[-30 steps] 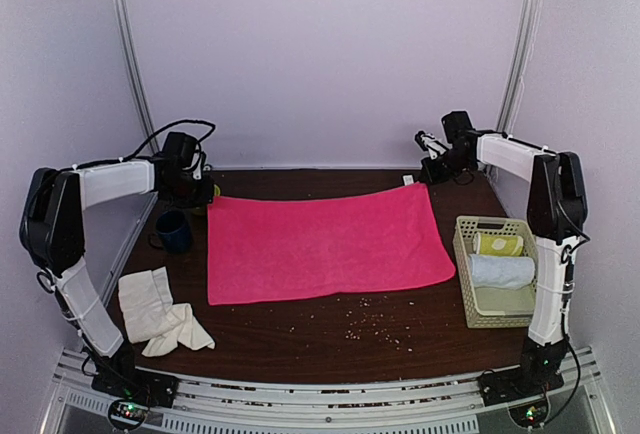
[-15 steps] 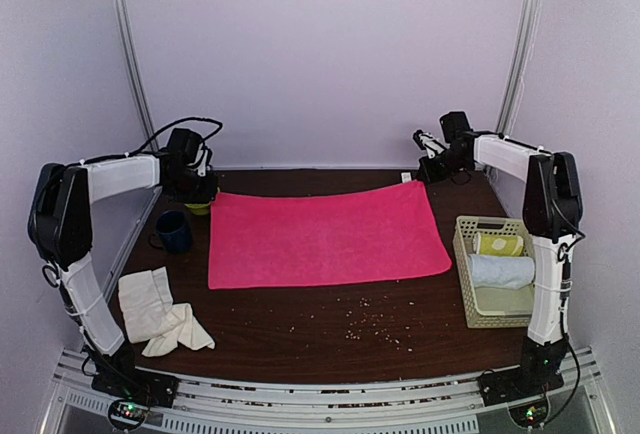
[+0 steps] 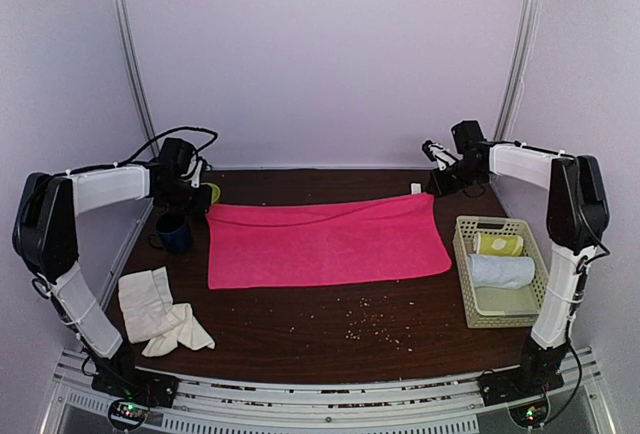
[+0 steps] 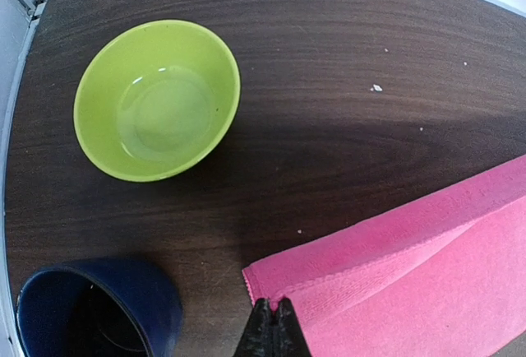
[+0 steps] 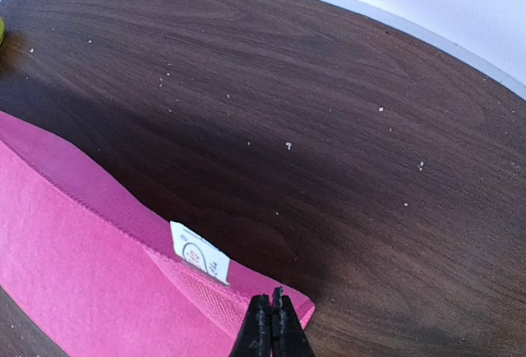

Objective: Roll the towels
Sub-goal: Fold the towel at the center of the board, then smooth out the towel at the center of the board.

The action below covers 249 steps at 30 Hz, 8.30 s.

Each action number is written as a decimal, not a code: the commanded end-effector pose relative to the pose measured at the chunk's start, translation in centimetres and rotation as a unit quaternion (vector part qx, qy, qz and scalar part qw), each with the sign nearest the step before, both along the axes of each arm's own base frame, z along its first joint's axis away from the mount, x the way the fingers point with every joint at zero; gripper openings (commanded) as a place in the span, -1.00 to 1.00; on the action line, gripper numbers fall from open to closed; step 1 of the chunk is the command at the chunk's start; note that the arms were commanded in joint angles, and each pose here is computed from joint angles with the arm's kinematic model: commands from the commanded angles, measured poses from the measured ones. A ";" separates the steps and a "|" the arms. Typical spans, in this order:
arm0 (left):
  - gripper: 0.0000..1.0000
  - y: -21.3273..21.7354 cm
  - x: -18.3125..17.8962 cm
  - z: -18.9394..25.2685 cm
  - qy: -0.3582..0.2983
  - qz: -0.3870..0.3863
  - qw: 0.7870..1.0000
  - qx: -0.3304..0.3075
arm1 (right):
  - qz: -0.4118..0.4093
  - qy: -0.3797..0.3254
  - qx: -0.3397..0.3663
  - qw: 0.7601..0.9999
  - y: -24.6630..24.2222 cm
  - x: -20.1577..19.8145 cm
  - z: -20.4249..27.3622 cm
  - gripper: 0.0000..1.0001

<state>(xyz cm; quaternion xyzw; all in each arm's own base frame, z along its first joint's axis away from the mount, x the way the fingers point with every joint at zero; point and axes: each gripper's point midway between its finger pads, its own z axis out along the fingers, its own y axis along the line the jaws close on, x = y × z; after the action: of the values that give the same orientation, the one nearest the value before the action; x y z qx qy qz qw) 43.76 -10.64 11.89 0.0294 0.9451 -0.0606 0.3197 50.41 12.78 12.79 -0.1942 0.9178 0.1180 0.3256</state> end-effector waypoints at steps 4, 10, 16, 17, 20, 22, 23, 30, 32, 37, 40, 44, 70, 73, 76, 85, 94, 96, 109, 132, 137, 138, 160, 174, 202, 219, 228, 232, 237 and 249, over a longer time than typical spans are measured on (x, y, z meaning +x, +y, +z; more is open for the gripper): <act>-1.00 -0.6 -3.1 -1.2 0.030 -0.050 0.998 -0.011 | 0.012 -0.008 -0.007 1.000 -0.8 -2.8 0.2 -1.00; -1.00 -0.4 -6.1 -2.1 0.058 -0.070 0.996 -0.009 | 0.019 0.009 -0.016 1.000 -1.3 -5.7 -0.8 -1.00; -1.00 0.2 -7.8 -2.7 0.073 -0.068 0.995 -0.002 | 0.031 0.021 -0.013 0.999 -1.2 -7.9 -1.3 -1.00; -1.00 0.2 -8.0 -2.9 0.076 -0.069 0.995 -0.004 | 0.033 0.022 -0.011 0.999 -1.2 -8.1 -1.3 -1.00; -1.00 -0.1 -8.4 -3.3 0.083 -0.076 0.994 -0.010 | 0.035 0.023 -0.015 0.999 -1.3 -8.5 -1.3 -1.00; -1.00 -0.2 -8.6 -3.6 0.089 -0.078 0.993 -0.013 | 0.037 0.024 -0.023 0.999 -1.5 -8.7 -1.5 -1.00; -1.00 -0.2 -8.7 -3.8 0.091 -0.080 0.992 -0.014 | 0.038 0.025 -0.028 0.999 -1.6 -8.8 -1.6 -1.00; -1.00 -0.5 -9.6 -4.9 0.109 -0.089 0.990 -0.020 | 0.065 0.047 -0.057 0.995 -2.1 -9.9 -3.4 -1.00; -1.00 -0.5 -9.9 -5.2 0.113 -0.090 0.989 -0.022 | 0.075 0.057 -0.063 0.994 -2.1 -10.4 -4.0 -1.00; -1.00 -0.7 -10.6 -5.4 0.122 -0.096 0.987 -0.031 | 0.102 0.062 -0.076 0.990 -2.2 -11.3 -4.2 -1.00; -1.00 -0.9 -11.4 -5.2 0.135 -0.092 0.986 -0.042 | 0.113 0.065 -0.084 0.988 -2.3 -11.7 -4.1 -1.00; -1.00 -2.0 -12.2 -5.3 0.148 -0.106 0.980 -0.076 | 0.116 0.068 -0.099 0.986 -2.7 -11.8 -4.4 -1.00; -1.00 -2.2 -16.1 -10.3 0.268 -0.099 0.956 -0.070 | 0.196 0.107 -0.123 0.967 -2.4 -13.2 -6.3 -1.00; -1.00 -1.7 -15.6 -10.2 0.260 -0.090 0.960 -0.057 | 0.205 0.114 -0.124 0.964 -2.2 -13.5 -6.7 -1.00; -1.00 -1.3 -15.0 -10.1 0.255 -0.082 0.963 -0.043 | 0.223 0.124 -0.124 0.959 -1.8 -14.3 -7.3 -1.00; -1.00 -0.6 -15.1 -10.8 0.267 -0.073 0.961 -0.023 | 0.263 0.140 -0.140 0.944 -1.9 -15.7 -8.1 -1.00; -1.00 -0.4 -14.7 -10.3 0.257 -0.068 0.964 -0.016 | 0.323 0.151 -0.146 0.923 -2.0 -17.8 -7.8 -1.00; -1.00 -0.5 -14.2 -9.3 0.242 -0.069 0.968 -0.020 | 0.336 0.155 -0.145 0.918 -1.9 -18.5 -7.7 -1.00; -1.00 -0.9 -13.8 -6.5 0.215 -0.074 0.973 -0.032 | 0.391 0.162 -0.120 0.898 -1.0 -21.1 -6.5 -1.00; -1.00 -1.7 -15.3 -10.0 0.276 -0.089 0.956 -0.049 | 0.433 0.172 -0.135 0.875 -1.3 -23.8 -6.1 -1.00; -1.00 -1.0 -15.4 -10.9 0.286 -0.079 0.954 -0.030 | 0.449 0.198 -0.164 0.856 -2.1 -25.6 -7.7 -1.00; -1.00 -0.9 -15.4 -11.1 0.288 -0.078 0.954 -0.028 | 0.452 0.202 -0.168 0.853 -2.1 -25.9 -7.9 -1.00; -0.12 -2.8 -10.8 0.1 0.129 -0.099 0.984 -0.070 | 0.457 0.154 -0.156 0.862 0.1 -24.7 -4.4 -0.34; -0.48 -11.3 -10.1 -3.6 0.160 -0.202 0.963 -0.074 | 0.442 0.154 -0.216 0.857 0.2 -26.7 -8.0 -0.34; -0.14 -32.7 -16.9 1.1 -0.264 -0.548 0.793 0.024 | 0.409 0.116 -0.243 0.872 0.2 -26.6 -8.8 -0.90; -0.26 -37.7 -20.4 -4.1 -0.322 -0.608 0.707 0.163 | 0.393 0.079 -0.198 0.894 0.6 -26.1 -5.3 -1.00; -0.29 -38.3 -18.9 -4.8 -0.357 -0.564 0.713 0.214 | 0.389 0.076 -0.196 0.897 0.3 -25.9 -4.8 -1.00; -0.31 -38.2 -18.6 -5.8 -0.353 -0.564 0.711 0.229 | 0.387 0.075 -0.193 0.898 0.3 -25.8 -4.7 -1.00; -0.35 -38.8 -18.8 -6.9 -0.345 -0.578 0.703 0.227 | 0.382 0.072 -0.192 0.901 0.2 -25.6 -4.5 -1.00; -0.50 -38.0 -16.7 -7.5 -0.348 -0.537 0.713 0.287 | 0.377 0.076 -0.191 0.903 -0.4 -25.6 -4.7 -1.00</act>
<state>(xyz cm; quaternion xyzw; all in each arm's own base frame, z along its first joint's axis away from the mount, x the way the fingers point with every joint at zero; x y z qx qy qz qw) 25.55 -48.71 3.18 0.6632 0.5645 0.0292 0.4905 24.69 12.59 7.22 -0.5796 0.8012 0.0680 0.1327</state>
